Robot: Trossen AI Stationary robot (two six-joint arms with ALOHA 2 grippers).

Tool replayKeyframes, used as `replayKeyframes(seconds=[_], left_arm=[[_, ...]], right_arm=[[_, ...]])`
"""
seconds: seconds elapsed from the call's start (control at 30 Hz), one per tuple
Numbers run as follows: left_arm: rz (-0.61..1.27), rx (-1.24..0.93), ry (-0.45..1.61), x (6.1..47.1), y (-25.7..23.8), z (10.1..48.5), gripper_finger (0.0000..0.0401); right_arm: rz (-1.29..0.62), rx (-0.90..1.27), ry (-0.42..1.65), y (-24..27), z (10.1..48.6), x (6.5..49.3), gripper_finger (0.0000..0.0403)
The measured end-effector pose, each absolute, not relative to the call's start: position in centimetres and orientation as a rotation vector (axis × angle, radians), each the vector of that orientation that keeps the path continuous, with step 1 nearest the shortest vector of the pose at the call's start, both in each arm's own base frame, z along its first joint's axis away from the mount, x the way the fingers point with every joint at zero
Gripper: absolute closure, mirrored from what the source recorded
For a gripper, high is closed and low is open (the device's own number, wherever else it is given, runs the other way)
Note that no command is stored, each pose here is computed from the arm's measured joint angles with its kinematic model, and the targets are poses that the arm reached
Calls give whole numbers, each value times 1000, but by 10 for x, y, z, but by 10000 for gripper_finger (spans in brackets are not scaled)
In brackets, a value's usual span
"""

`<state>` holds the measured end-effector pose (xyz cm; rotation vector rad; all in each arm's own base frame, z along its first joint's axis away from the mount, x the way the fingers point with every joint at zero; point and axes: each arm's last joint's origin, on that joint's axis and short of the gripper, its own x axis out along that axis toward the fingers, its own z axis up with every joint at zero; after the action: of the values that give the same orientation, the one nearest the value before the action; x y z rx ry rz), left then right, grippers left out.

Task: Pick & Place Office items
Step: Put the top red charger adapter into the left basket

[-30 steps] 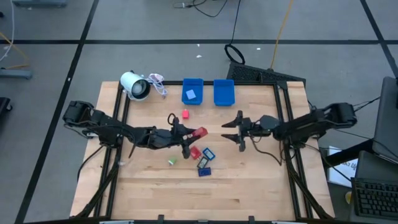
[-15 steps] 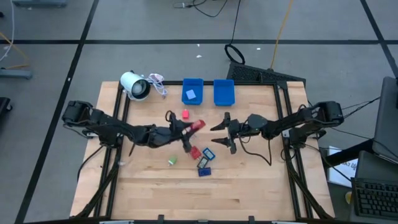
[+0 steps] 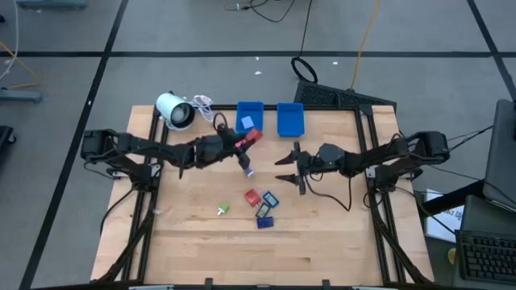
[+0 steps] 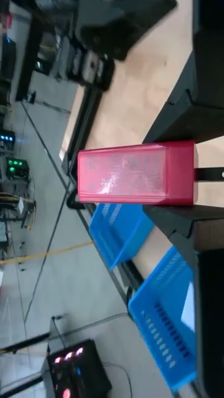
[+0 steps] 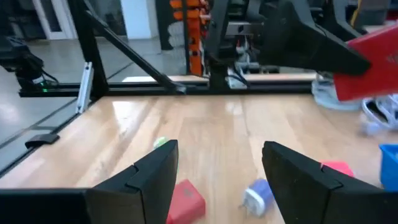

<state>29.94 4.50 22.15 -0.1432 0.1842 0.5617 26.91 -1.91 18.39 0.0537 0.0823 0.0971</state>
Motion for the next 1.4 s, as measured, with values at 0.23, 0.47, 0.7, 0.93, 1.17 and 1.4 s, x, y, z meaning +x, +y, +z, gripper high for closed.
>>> replayKeyframes(seconds=[0.23, 0.47, 0.7, 0.93, 1.17, 1.4], left_arm=[[651, -144, 237, 288, 92, 217, 272], [769, -234, 244, 273, 131, 212, 278], [788, -283, 286, 262, 153, 211, 278], [834, -327, 404, 287, 185, 218, 278], [864, -401, 479, 311, 207, 197, 278], [864, -508, 495, 327, 207, 168, 278]], right_arm=[[6, 87, 208, -44, 200, 244, 181], [-87, 101, 246, -59, 218, 214, 181], [-114, 85, 173, -57, 221, 190, 181], [-122, 54, 53, -54, 215, 180, 181], [-203, 44, 19, -56, 217, 178, 181], [-201, 43, 23, -56, 216, 178, 181]])
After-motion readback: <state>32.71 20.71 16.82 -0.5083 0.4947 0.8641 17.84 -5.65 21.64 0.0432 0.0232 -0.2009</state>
